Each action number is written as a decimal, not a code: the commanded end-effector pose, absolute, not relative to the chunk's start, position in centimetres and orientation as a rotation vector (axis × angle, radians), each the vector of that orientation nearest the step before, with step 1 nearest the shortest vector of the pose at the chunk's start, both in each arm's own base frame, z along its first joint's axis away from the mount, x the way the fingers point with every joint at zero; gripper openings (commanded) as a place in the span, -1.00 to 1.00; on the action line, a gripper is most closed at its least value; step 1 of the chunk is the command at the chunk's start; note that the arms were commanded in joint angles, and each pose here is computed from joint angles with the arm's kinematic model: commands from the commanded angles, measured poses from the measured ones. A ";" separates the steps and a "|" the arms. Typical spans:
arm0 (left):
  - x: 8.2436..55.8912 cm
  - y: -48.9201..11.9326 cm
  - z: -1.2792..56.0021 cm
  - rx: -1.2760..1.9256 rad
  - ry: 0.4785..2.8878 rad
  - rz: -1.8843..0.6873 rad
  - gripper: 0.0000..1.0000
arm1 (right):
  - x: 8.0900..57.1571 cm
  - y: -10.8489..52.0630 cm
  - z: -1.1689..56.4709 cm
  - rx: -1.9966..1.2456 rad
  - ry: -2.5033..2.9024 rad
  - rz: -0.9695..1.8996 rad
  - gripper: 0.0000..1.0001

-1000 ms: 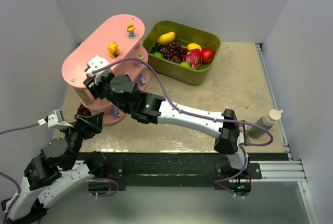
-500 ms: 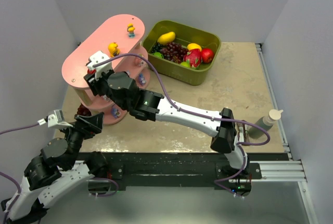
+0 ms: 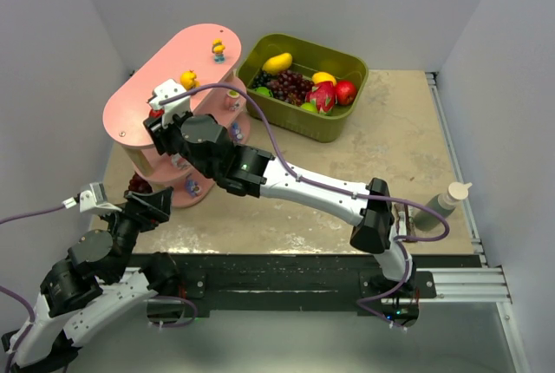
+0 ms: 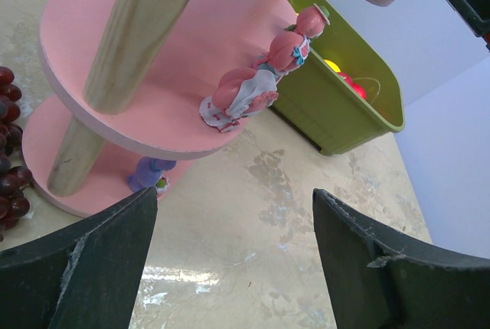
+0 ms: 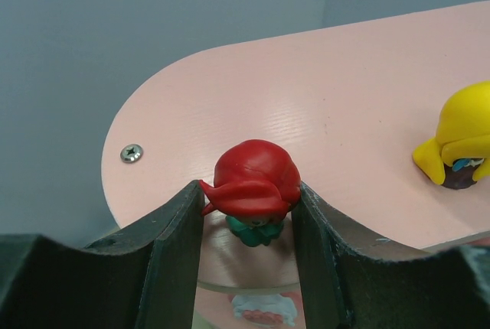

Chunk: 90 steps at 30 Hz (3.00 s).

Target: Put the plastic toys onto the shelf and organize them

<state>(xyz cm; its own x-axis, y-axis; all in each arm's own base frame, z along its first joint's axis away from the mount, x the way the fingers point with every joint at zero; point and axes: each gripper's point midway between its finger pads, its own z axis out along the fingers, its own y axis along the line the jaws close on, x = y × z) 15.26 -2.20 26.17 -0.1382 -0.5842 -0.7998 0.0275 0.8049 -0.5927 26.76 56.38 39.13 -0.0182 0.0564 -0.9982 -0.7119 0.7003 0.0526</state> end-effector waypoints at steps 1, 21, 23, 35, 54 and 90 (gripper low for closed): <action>14.2 -0.3 27.8 -0.521 1.523 -0.652 0.73 | 26.8 56.4 41.7 -0.533 1.424 0.703 -0.16; 14.1 -0.1 27.9 -0.528 1.516 -0.656 0.73 | 27.5 57.1 41.0 -0.524 1.405 0.678 0.06; 14.1 -0.1 27.8 -0.527 1.517 -0.655 0.73 | 27.5 57.0 40.9 -0.524 1.405 0.678 0.14; 14.1 -0.1 27.9 -0.529 1.516 -0.655 0.74 | 27.4 56.6 41.3 -0.539 1.386 0.654 0.55; 14.0 0.2 28.1 -0.533 1.511 -0.649 0.73 | 25.0 51.4 47.2 -0.502 1.316 0.728 0.70; 11.3 2.2 33.9 -0.439 1.579 -0.641 0.98 | 18.8 22.4 24.1 -0.150 1.860 0.501 0.75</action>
<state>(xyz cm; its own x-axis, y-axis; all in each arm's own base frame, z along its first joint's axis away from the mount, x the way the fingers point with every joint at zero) 11.40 2.15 33.90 -0.1081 -0.6531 -0.7495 0.0924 0.7441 -0.6617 19.16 23.76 23.61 -0.3282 0.0353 -0.9439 -0.3901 0.9051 0.1695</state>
